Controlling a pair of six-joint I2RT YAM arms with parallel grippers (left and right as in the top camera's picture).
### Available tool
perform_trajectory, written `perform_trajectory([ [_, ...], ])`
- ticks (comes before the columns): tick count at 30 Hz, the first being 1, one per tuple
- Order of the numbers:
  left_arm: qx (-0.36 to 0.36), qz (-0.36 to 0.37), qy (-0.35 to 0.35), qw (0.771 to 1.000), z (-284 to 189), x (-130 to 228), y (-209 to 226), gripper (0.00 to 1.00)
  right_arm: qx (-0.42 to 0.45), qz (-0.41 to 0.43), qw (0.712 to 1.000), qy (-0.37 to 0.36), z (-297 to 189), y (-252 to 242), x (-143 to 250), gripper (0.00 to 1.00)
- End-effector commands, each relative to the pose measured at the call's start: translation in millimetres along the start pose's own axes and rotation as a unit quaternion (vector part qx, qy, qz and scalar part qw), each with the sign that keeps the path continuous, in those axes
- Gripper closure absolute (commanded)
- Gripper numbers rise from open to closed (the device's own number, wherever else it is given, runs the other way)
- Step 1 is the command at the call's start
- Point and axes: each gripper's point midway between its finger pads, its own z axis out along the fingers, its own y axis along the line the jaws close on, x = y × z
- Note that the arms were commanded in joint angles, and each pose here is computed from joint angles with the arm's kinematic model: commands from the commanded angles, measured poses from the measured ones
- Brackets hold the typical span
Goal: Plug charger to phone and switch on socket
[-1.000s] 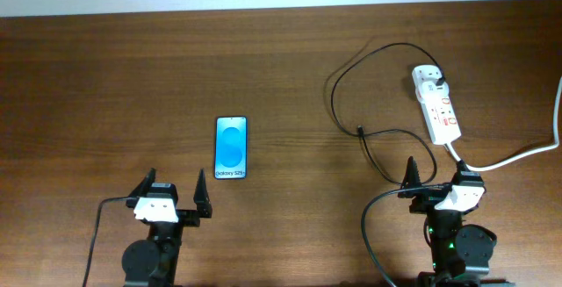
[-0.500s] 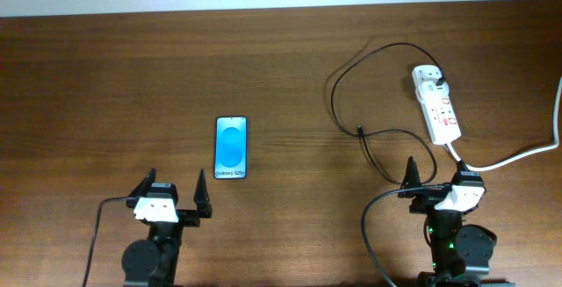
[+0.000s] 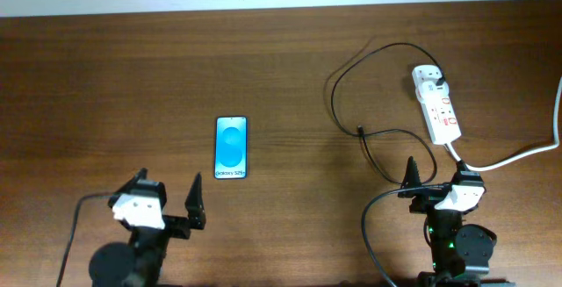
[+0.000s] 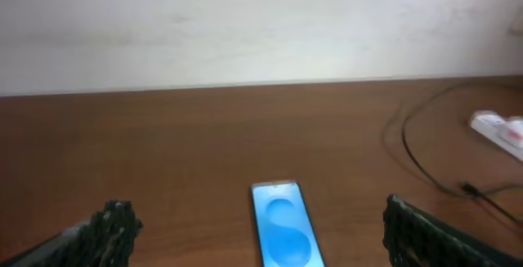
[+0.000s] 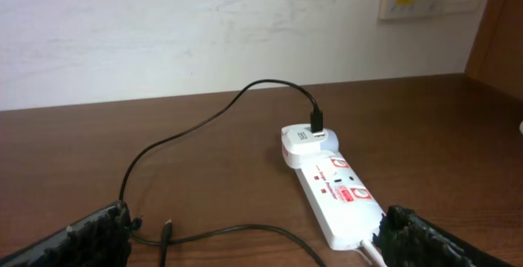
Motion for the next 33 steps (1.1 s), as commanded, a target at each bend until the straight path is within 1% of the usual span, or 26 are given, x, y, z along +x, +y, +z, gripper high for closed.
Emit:
perform_trajectory([
  [1,0.050,0.001,0.045,0.998,10.2,-30.0,-17.8,0.01,0.006,-0.003,1.000,0.003,0.1,-2.6,2.9,0.02],
  [3,0.053,-0.008,0.109,0.993,25.1,-47.6,-19.2,0.01,0.006,-0.004,1.000,0.003,0.1,-2.6,2.9,0.02],
  [4,0.052,-0.011,0.126,0.991,29.2,-50.5,-18.9,0.01,0.006,-0.003,1.000,0.003,0.1,-2.6,2.9,0.02],
  [5,0.049,-0.018,0.176,0.983,41.0,-54.3,-17.9,0.01,0.006,-0.003,1.000,0.003,0.1,-2.5,2.9,0.02],
  [6,0.047,-0.025,0.204,0.977,49.9,-54.6,-17.2,0.01,0.006,-0.003,1.000,0.003,0.1,-2.5,2.9,0.02],
  [7,0.044,-0.064,0.244,0.967,75.9,-54.8,-17.2,0.01,0.006,-0.004,1.000,0.003,0.1,-2.6,2.9,0.02],
  [8,0.054,-0.068,0.259,0.962,86.0,-51.1,-20.1,0.01,0.006,-0.003,1.000,0.003,0.1,-2.6,2.9,0.02],
  [10,0.084,-0.086,0.305,0.945,107.9,-27.5,-29.2,0.01,0.006,-0.003,1.000,0.003,0.1,-2.6,2.9,0.02],
  [14,0.078,-0.105,0.396,0.909,144.7,32.4,-25.1,0.01,0.006,-0.003,1.000,0.003,0.1,-2.5,2.9,0.02],
  [15,0.062,-0.108,0.417,0.900,153.0,48.9,-21.0,0.01,0.006,-0.003,1.000,0.003,0.1,-2.6,2.9,0.02],
  [16,-0.011,-0.109,0.440,0.891,161.1,69.3,-5.2,0.01,0.006,-0.004,1.000,0.003,0.1,-2.6,2.9,0.01],
  [17,-0.045,-0.087,0.454,0.885,166.5,84.2,-1.5,0.01,0.006,-0.003,1.000,0.003,0.1,-2.6,2.9,0.02],
  [19,-0.048,-0.039,0.476,0.877,182.2,113.3,-20.2,0.01,0.006,-0.003,1.000,0.003,0.1,-2.5,2.9,0.02],
  [20,-0.041,-0.031,0.486,0.873,185.7,123.7,-28.0,0.01,0.006,-0.003,1.000,0.003,0.1,-2.5,2.9,0.02],
  [22,-0.062,-0.035,0.508,0.859,189.2,146.7,-28.9,0.01,0.006,-0.003,1.000,0.003,0.1,-2.6,2.9,0.02],
  [26,-0.071,-0.029,0.557,0.827,189.0,190.2,-25.9,0.01,0.006,-0.003,1.000,0.003,0.1,-2.6,2.9,0.02],
  [29,-0.067,-0.031,0.571,0.817,187.9,202.5,-27.5,0.01,0.006,-0.003,1.000,0.003,0.1,-2.6,2.9,0.02],
  [31,-0.047,-0.038,0.572,0.818,188.7,202.7,-34.2,0.01,0.006,-0.003,1.000,0.003,0.1,-2.6,2.9,0.02],
  [33,-0.047,-0.036,0.573,0.818,188.6,203.5,-34.1,0.01,0.006,-0.003,1.000,0.003,0.1,-2.6,2.9,0.02],
])
